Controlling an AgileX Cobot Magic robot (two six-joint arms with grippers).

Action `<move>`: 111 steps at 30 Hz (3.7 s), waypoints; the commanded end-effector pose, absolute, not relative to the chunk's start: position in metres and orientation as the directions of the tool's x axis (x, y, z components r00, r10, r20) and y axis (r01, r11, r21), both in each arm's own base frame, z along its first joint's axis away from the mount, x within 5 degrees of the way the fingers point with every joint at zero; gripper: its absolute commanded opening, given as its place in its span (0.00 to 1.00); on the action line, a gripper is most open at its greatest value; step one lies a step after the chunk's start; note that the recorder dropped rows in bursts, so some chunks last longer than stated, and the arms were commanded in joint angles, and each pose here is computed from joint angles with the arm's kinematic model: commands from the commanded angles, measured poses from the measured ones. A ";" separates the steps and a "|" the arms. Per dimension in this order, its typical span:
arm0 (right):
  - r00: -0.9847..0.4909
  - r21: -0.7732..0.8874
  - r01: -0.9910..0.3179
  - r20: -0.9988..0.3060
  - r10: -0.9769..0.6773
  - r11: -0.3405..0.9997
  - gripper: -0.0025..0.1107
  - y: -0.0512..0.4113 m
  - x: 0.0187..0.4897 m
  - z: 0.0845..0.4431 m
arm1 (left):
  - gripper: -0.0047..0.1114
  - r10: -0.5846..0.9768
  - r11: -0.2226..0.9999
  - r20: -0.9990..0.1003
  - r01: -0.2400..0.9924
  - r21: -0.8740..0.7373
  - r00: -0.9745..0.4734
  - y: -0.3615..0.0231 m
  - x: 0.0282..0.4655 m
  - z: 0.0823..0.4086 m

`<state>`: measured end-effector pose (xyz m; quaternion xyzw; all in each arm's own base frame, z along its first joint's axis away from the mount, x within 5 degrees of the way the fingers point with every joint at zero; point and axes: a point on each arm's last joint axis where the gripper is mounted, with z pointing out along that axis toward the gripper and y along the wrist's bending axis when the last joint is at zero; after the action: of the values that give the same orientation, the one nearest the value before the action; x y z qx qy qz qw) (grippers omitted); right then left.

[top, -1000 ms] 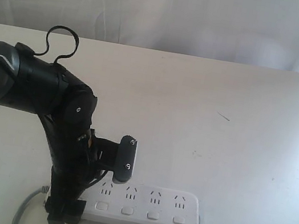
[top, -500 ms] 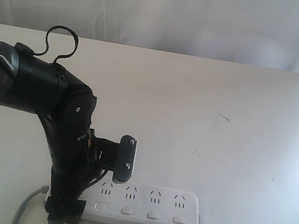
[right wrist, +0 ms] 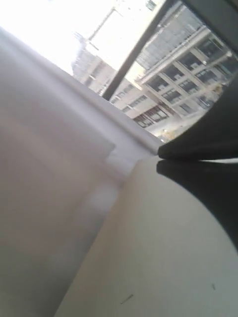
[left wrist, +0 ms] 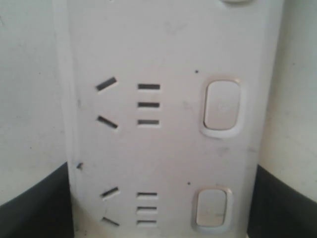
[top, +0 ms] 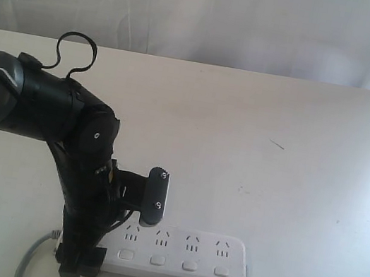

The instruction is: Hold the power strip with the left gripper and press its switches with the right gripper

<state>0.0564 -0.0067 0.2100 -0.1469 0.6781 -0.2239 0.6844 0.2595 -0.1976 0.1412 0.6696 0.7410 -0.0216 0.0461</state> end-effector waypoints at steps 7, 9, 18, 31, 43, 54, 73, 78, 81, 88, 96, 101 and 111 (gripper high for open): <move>0.294 -0.496 0.122 -0.809 -0.509 0.860 0.02 0.007 0.052 0.234 | 0.04 0.995 0.085 -0.056 0.996 0.010 -0.084 -0.195 0.257 0.119; 0.395 -0.393 0.076 -0.832 -0.389 0.917 0.02 0.011 0.049 0.241 | 0.04 0.995 0.084 -0.056 0.996 0.010 -0.083 -0.195 0.257 0.119; 0.542 0.116 -0.386 -0.774 0.327 0.915 0.02 0.024 0.034 0.262 | 0.04 0.995 0.087 -0.055 0.996 0.009 -0.087 -0.195 0.257 0.119; 0.464 0.177 -0.560 -0.743 0.483 0.810 0.02 0.033 0.025 0.279 | 0.04 0.995 0.087 -0.055 0.996 0.009 -0.087 -0.195 0.257 0.119; -0.047 0.124 -0.699 -0.991 0.128 0.704 0.02 0.062 0.090 0.309 | 0.04 0.995 0.084 -0.054 0.996 0.008 -0.083 -0.195 0.256 0.119; -0.415 0.321 -0.777 -0.908 -0.056 0.541 0.02 0.089 0.153 0.244 | 0.04 0.996 0.083 -0.040 0.996 -0.009 -0.084 -0.194 0.255 0.119; -0.629 0.317 -0.684 -0.713 -0.311 0.657 0.02 0.179 0.168 0.151 | 0.04 0.996 0.084 -0.043 0.996 -0.006 -0.084 -0.194 0.255 0.119; -0.642 0.381 -0.663 -0.732 -0.228 0.644 0.02 0.191 0.180 0.120 | 0.04 0.996 0.084 -0.044 0.996 -0.005 -0.084 -0.194 0.255 0.119; -0.645 0.374 -0.663 -0.726 -0.241 0.648 0.02 0.191 0.180 0.113 | 0.04 0.996 0.078 -0.047 0.997 0.000 -0.078 -0.194 0.256 0.119; -0.621 0.367 -0.660 -0.758 -0.201 0.656 0.02 0.192 0.184 0.116 | 0.04 0.997 0.060 -0.057 0.998 0.013 -0.060 -0.195 0.257 0.119; -0.641 0.350 -0.657 -0.726 -0.250 0.667 0.02 0.190 0.181 0.109 | 0.04 0.997 0.060 -0.057 0.998 0.013 -0.060 -0.195 0.257 0.119; -0.640 0.361 -0.678 -0.719 -0.273 0.640 0.02 0.195 0.176 0.104 | 0.04 0.997 0.060 -0.056 0.998 0.012 -0.060 -0.195 0.257 0.119; -0.690 0.377 -0.648 -0.659 -0.300 0.662 0.02 0.197 0.169 0.094 | 0.04 0.997 0.062 -0.050 0.998 0.005 -0.062 -0.195 0.256 0.119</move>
<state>0.1742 0.2044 0.1081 -0.2680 0.8369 0.3480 0.3266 0.2594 -0.1975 0.1412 0.6752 0.7359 -0.0214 0.0454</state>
